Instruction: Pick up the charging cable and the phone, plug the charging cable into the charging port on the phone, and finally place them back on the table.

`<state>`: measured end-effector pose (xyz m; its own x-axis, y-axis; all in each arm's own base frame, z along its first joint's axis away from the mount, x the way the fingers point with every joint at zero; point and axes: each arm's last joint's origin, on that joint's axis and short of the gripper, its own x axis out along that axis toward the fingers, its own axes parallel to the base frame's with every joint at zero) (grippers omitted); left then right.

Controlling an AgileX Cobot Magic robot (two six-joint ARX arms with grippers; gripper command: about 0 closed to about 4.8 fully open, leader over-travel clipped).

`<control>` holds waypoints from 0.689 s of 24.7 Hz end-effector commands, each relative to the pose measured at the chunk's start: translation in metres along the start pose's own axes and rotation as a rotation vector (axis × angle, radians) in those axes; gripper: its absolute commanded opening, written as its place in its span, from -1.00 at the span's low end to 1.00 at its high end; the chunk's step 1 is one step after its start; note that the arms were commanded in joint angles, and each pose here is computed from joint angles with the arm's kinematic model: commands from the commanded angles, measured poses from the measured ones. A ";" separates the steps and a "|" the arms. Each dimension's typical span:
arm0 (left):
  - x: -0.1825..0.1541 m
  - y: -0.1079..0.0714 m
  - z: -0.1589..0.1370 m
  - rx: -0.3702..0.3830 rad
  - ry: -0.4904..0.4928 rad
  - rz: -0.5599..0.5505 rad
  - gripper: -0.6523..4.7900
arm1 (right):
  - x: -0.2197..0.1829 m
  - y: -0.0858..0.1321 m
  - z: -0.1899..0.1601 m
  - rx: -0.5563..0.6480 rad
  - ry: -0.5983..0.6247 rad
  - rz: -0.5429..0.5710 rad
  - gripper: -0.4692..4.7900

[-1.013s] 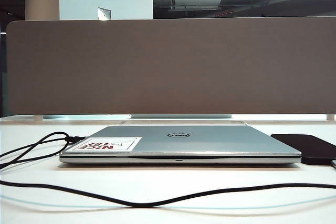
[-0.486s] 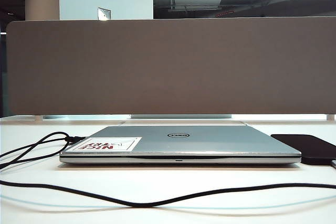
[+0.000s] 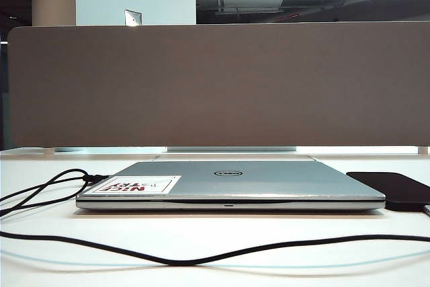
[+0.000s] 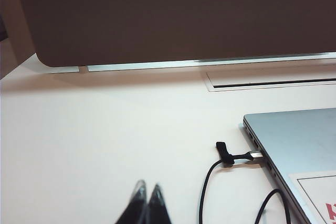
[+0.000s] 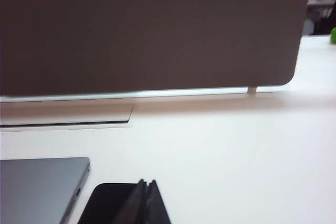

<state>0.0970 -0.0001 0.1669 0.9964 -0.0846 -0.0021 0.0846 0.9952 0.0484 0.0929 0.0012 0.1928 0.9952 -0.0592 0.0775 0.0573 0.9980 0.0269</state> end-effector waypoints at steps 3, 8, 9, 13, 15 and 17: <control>0.000 0.000 0.002 -0.002 -0.016 0.001 -0.78 | 0.002 -0.005 -0.017 -0.004 -0.013 -0.012 -0.84; 0.000 0.000 0.002 -0.002 -0.016 0.001 -0.78 | 0.003 -0.005 -0.018 -0.006 -0.012 0.011 -0.84; 0.000 0.000 0.002 -0.002 -0.016 0.001 -0.78 | 0.003 -0.005 -0.019 -0.006 -0.012 0.012 -0.84; 0.000 0.000 0.002 -0.002 -0.016 0.001 -0.78 | 0.003 -0.005 -0.018 -0.006 -0.013 0.000 -0.84; 0.000 0.000 0.002 -0.002 -0.016 0.001 -0.78 | 0.003 -0.005 -0.018 -0.005 -0.013 0.001 -0.84; 0.000 0.000 0.002 -0.002 -0.016 0.001 -0.78 | 0.003 -0.005 -0.018 -0.005 -0.013 0.002 -0.84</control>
<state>0.0970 -0.0001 0.1670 0.9964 -0.0846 -0.0013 0.0846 0.9953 0.0481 0.0969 -0.0038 0.1722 0.9963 -0.0552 0.0665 0.0540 0.9983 0.0200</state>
